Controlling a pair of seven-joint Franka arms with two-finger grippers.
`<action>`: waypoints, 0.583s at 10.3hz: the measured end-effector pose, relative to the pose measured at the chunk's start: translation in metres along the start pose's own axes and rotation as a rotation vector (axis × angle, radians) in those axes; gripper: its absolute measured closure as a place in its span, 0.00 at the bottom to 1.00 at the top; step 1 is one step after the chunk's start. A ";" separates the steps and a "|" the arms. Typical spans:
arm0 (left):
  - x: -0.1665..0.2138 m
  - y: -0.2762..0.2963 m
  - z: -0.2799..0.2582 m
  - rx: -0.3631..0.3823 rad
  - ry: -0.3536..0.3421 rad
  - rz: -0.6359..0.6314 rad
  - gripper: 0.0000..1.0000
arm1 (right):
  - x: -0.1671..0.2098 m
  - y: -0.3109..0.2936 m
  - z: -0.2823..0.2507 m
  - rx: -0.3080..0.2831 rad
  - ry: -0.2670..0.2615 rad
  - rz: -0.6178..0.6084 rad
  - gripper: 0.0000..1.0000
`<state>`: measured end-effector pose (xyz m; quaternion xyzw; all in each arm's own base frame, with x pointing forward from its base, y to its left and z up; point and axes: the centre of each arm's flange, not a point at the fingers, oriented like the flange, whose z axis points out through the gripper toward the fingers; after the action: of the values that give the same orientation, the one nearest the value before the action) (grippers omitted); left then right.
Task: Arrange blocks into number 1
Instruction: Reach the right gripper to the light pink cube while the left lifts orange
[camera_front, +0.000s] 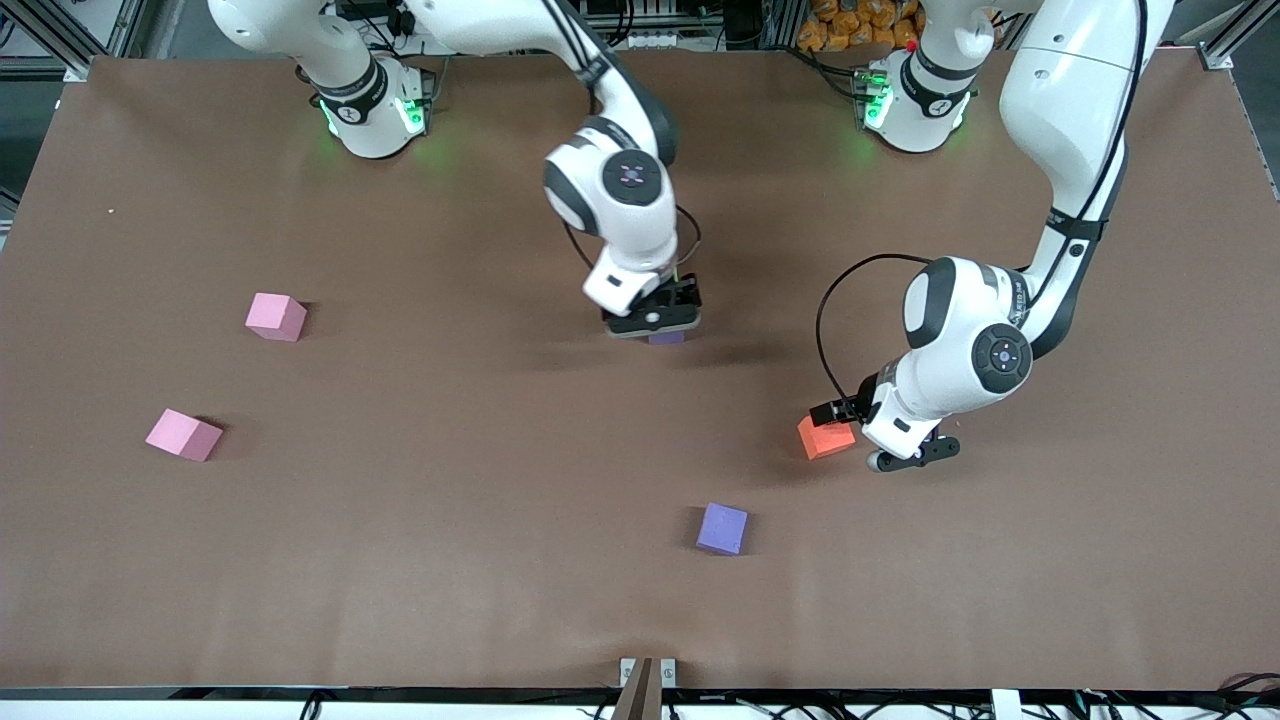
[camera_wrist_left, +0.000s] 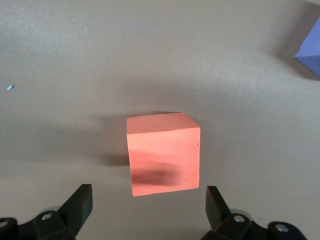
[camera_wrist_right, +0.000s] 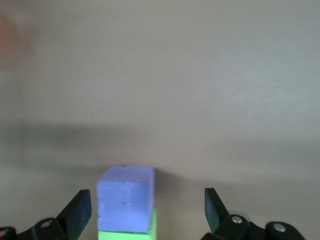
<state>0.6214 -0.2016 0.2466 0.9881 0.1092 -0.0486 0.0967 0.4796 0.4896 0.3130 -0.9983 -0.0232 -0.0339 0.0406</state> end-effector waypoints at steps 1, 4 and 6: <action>0.000 0.000 0.000 0.000 0.000 -0.001 0.00 | 0.017 0.039 -0.026 0.007 -0.011 0.065 0.00; 0.002 -0.001 0.005 -0.002 0.004 -0.003 0.00 | 0.069 0.181 -0.095 0.013 -0.062 0.288 0.00; 0.006 -0.001 0.012 -0.004 0.002 -0.007 0.00 | 0.095 0.265 -0.117 0.019 -0.060 0.422 0.00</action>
<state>0.6263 -0.2016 0.2335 0.9876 0.1129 -0.0476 0.0982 0.5798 0.2200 0.4147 -0.9812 0.1846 0.0056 0.0555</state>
